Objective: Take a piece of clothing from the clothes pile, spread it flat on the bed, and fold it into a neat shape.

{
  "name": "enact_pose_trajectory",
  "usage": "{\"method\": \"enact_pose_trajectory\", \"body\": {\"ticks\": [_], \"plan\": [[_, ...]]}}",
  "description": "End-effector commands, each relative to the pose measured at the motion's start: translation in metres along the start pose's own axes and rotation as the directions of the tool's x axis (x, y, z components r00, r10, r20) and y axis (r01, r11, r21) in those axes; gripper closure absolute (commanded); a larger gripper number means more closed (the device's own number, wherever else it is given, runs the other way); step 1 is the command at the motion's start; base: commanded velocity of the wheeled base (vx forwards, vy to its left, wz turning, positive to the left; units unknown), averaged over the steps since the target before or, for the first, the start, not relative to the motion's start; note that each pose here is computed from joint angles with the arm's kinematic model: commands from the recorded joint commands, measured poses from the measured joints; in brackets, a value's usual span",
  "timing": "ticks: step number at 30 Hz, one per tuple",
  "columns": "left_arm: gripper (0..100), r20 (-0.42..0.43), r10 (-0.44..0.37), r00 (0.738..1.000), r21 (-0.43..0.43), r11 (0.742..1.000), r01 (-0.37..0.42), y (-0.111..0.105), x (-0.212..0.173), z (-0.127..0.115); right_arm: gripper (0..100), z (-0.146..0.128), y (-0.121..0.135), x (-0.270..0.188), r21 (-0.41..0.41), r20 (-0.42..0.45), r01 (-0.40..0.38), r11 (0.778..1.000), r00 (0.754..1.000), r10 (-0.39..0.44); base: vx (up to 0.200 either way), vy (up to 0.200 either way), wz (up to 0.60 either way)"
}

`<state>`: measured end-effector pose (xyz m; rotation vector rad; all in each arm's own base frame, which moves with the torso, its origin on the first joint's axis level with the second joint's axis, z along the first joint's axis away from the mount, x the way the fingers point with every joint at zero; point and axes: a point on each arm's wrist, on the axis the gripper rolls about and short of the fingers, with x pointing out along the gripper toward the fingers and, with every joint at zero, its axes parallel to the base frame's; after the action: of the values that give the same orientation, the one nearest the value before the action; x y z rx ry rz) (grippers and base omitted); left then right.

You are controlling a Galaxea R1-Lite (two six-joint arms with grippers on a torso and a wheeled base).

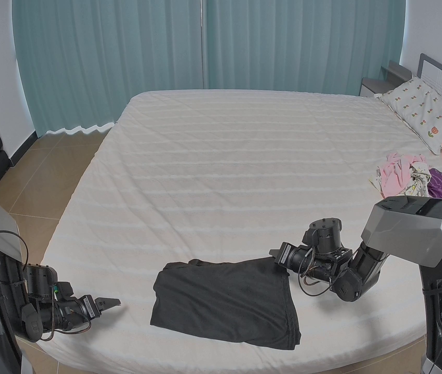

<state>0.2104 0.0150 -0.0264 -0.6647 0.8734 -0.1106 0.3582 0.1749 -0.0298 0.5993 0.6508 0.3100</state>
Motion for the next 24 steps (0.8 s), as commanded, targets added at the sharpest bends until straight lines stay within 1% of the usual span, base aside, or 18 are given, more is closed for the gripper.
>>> {"method": "enact_pose_trajectory", "body": {"ticks": [1,5,11,24], "plan": [[0,-0.005,0.002,1.000,-0.002,1.000,-0.002,0.001,0.001,-0.001,100,0.004,-0.003,0.000,0.052,0.012,0.007,0.999,1.000,-0.008,0.000,0.000,0.00],[0,-0.005,0.003,1.000,-0.001,1.000,-0.003,0.001,0.001,-0.001,100,0.011,-0.008,-0.002,0.098,0.031,0.014,0.995,0.999,-0.017,0.000,0.000,0.00],[0,-0.005,0.003,1.000,-0.003,1.000,-0.003,0.001,0.001,-0.001,100,0.011,-0.014,-0.002,0.127,0.040,0.038,0.991,0.998,-0.044,0.000,0.000,0.00],[0,-0.005,0.003,1.000,-0.003,1.000,-0.003,0.001,0.001,-0.001,100,0.015,-0.021,0.000,0.143,0.058,0.055,0.988,0.996,-0.064,0.000,0.000,0.00]]}}
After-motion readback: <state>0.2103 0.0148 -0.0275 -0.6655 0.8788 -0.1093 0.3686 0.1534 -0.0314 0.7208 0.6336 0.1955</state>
